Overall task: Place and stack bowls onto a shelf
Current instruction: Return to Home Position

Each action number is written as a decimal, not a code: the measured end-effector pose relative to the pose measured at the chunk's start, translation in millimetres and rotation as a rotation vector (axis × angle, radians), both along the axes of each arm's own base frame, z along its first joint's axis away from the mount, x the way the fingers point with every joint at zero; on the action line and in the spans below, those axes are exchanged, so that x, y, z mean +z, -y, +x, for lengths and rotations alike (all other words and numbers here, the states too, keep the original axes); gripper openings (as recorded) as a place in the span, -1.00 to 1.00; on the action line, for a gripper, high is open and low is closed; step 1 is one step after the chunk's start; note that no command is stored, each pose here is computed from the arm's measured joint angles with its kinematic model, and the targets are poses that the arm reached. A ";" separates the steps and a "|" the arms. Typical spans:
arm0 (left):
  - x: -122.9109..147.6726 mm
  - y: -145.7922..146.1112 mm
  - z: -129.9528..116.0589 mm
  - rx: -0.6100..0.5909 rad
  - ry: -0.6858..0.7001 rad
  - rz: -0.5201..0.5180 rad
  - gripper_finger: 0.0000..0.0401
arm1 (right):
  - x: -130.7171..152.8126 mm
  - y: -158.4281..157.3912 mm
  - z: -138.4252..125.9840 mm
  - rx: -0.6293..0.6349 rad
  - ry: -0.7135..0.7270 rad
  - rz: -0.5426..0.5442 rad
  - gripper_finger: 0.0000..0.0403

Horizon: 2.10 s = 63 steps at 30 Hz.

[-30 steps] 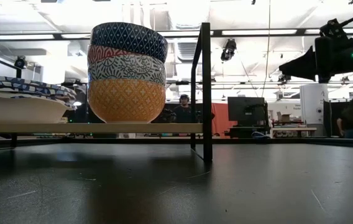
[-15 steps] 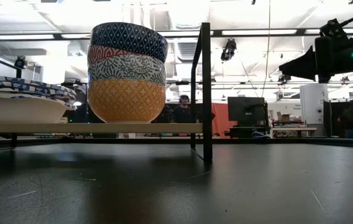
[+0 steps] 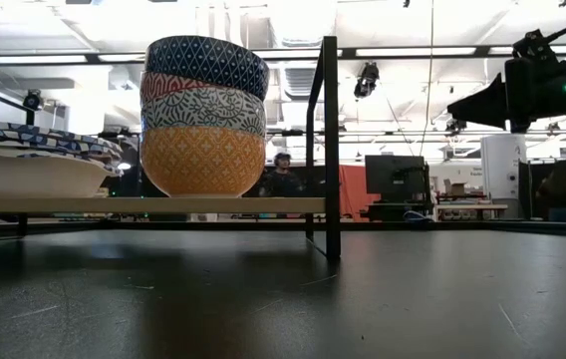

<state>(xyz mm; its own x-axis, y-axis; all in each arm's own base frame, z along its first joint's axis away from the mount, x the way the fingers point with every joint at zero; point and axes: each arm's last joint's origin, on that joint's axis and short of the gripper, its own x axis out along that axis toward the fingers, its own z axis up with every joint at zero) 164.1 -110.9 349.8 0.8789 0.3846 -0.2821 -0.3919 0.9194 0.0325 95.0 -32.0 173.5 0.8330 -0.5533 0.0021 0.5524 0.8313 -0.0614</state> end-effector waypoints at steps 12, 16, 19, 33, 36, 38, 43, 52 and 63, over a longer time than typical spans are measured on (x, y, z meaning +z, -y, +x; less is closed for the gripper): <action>-25.8 -54.9 -35.5 -0.021 0.387 -0.252 -0.59 | 0.0 0.0 0.0 0.000 0.001 0.001 0.02; -44.4 -66.8 -47.5 -0.045 0.427 -0.266 -0.59 | 0.0 0.0 0.0 0.000 0.000 0.000 0.02; -55.1 -73.7 -55.4 -0.030 0.444 -0.272 -0.59 | 0.0 0.0 0.0 0.000 0.000 0.001 0.02; -87.3 -93.4 -80.5 0.019 0.521 -0.261 -0.59 | 0.0 0.0 0.0 0.000 0.000 0.001 0.02; -96.6 -97.1 -84.3 0.040 0.540 -0.265 -0.59 | 0.0 0.0 0.0 0.000 -0.001 0.000 0.02; -102.8 -99.4 -86.4 0.055 0.556 -0.268 -0.59 | 0.0 0.0 0.0 0.000 0.001 0.001 0.02; -116.7 -104.2 -91.2 0.087 0.596 -0.276 -0.59 | 0.0 0.0 0.0 0.000 0.001 0.001 0.02; -125.2 -105.8 -89.7 0.114 0.594 -0.262 -0.59 | 0.0 0.0 0.0 0.000 0.000 0.000 0.02; -125.2 -112.6 -88.9 0.196 0.660 -0.297 -0.59 | 0.0 0.0 0.0 0.000 0.000 0.000 0.02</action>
